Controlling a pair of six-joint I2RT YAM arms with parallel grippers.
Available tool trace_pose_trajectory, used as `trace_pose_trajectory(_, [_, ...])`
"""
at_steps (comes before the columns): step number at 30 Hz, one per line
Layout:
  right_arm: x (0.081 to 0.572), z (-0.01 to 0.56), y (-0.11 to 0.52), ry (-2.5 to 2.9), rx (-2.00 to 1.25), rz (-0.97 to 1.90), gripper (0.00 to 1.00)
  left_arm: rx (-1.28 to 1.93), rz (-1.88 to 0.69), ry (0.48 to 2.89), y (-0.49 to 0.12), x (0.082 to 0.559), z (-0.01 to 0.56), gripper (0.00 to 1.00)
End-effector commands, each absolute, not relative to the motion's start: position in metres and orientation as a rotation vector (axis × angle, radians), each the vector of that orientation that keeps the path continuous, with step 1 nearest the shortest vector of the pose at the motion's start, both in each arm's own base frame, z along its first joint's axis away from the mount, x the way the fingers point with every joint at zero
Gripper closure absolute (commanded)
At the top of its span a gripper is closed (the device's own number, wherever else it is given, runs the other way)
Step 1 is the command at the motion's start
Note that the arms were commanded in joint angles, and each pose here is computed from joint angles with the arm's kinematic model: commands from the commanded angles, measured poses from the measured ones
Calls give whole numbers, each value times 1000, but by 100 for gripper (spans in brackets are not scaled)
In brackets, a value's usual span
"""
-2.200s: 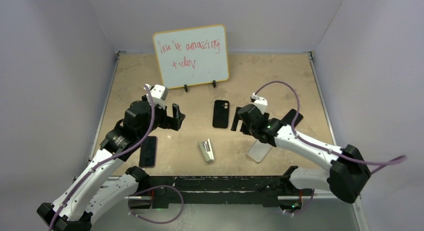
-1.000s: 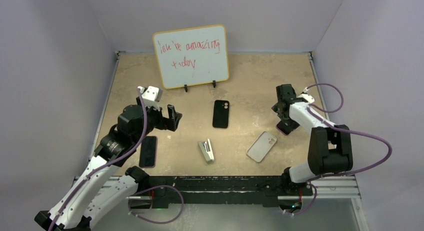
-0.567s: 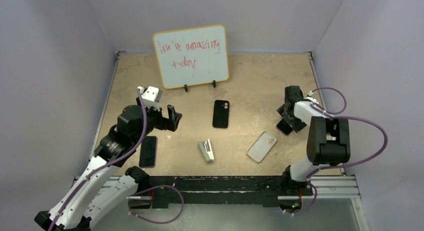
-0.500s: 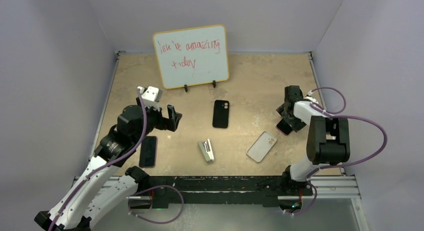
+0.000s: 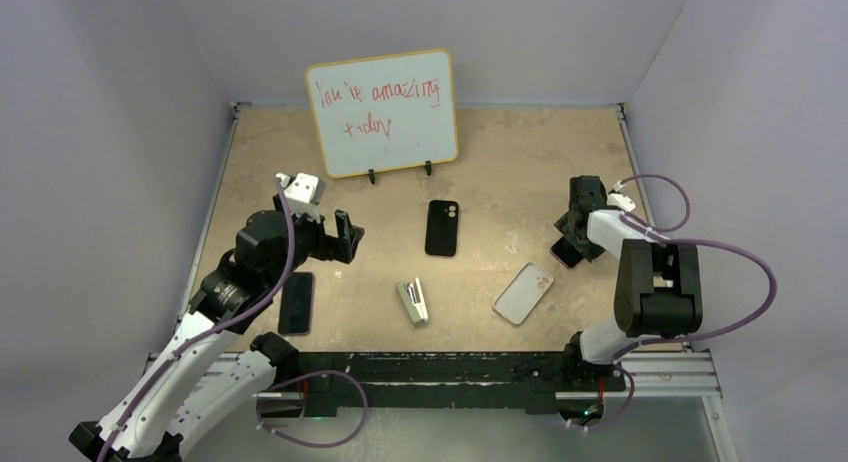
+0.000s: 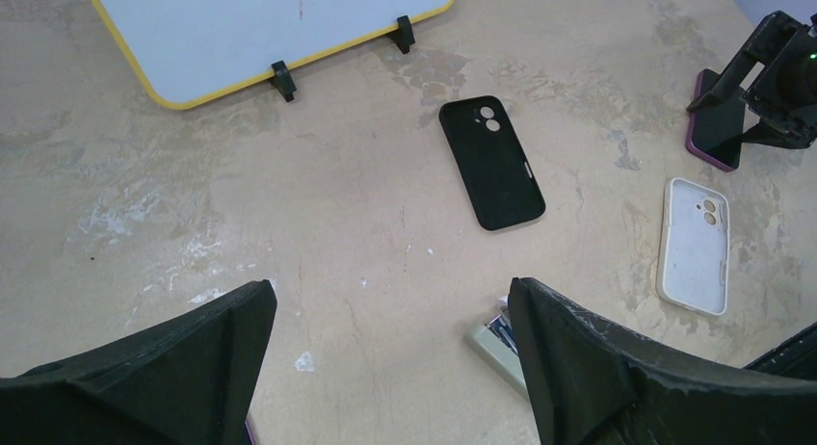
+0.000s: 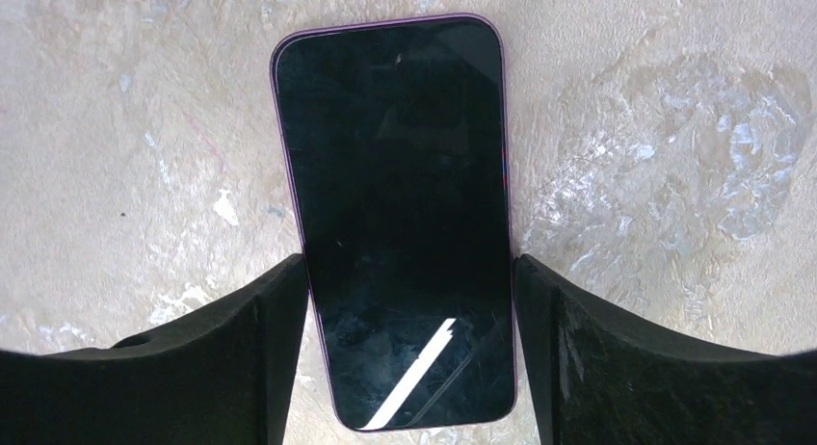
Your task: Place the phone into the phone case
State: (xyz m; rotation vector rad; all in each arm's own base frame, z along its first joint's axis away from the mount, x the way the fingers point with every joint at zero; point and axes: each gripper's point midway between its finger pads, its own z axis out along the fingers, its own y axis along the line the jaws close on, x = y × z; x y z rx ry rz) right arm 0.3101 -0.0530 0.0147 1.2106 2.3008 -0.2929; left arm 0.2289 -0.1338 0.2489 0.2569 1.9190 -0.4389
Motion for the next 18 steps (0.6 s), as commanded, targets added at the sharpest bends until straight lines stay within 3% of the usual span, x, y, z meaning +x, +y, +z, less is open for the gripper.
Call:
trace_pose_trajectory(1, [299,2,-25,2388,1150,-148,29,258,-428,1909,-134,233,249,5])
trace_pose_trajectory(18, [339,32,74,2480,501,41,46,151,-424,1992,-133,238,231,8])
